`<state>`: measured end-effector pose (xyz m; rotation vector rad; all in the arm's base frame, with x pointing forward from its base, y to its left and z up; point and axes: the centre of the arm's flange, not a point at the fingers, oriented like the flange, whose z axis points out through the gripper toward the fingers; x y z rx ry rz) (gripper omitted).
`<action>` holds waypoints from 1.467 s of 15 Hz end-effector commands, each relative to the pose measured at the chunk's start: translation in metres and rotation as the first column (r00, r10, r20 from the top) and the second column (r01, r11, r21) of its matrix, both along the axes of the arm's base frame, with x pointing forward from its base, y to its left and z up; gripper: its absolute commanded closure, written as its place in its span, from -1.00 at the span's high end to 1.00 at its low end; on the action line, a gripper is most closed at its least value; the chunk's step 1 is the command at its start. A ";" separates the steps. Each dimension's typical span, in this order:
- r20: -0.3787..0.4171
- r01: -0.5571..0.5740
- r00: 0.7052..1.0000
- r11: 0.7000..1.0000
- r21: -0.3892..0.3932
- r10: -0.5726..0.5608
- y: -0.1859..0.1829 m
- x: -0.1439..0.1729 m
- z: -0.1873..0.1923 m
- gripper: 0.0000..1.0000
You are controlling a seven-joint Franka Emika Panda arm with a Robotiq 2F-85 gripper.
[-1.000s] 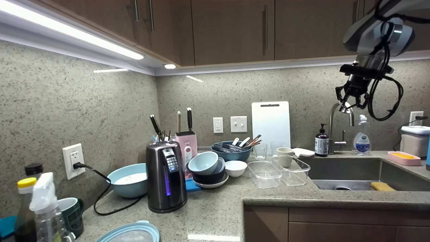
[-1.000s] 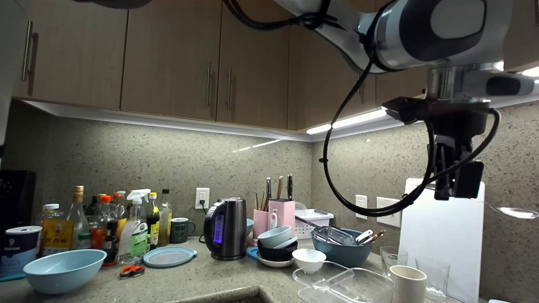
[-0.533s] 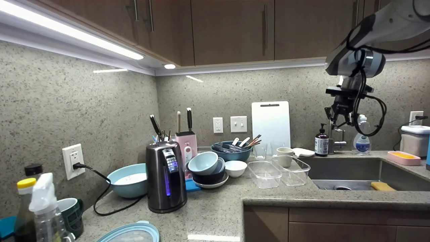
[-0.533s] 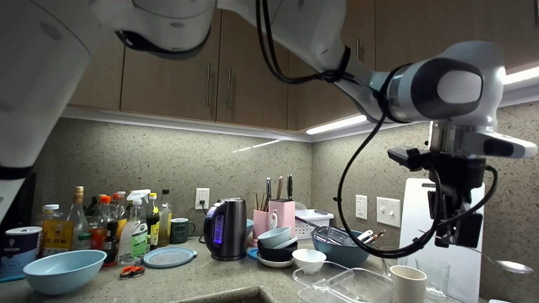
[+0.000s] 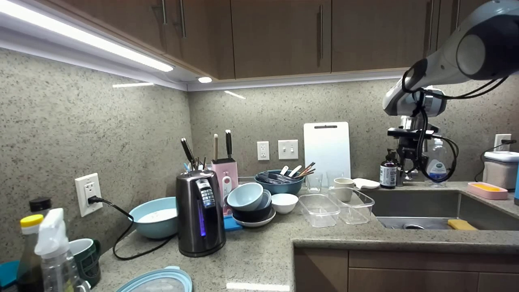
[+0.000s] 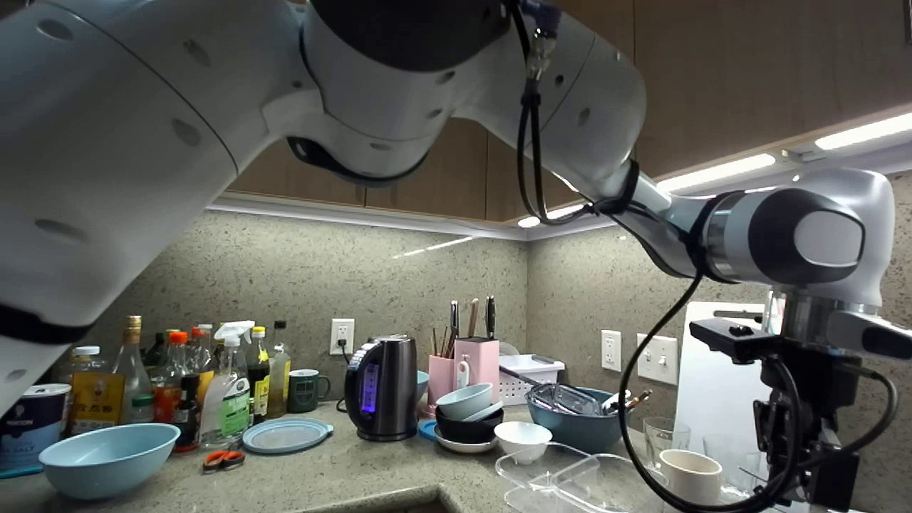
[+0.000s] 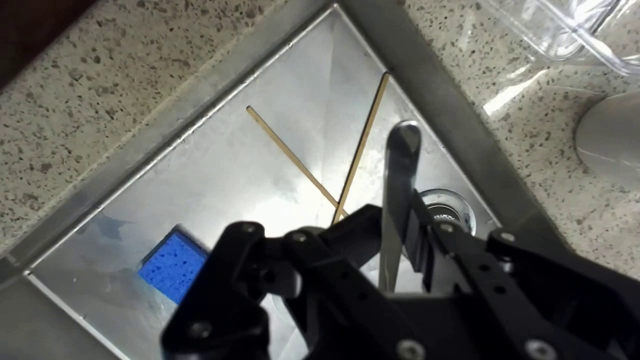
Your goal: Pick up the spoon from the counter and put it in the sink
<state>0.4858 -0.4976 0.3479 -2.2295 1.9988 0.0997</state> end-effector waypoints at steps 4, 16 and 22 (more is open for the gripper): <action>-0.019 0.000 1.000 1.000 0.009 0.000 -0.009 0.003 -0.012 -0.67; -0.217 -0.018 0.975 0.992 0.126 0.045 -0.005 0.095 -0.185 -0.92; -0.294 -0.020 0.953 0.986 0.164 0.068 -0.005 0.106 -0.213 -0.15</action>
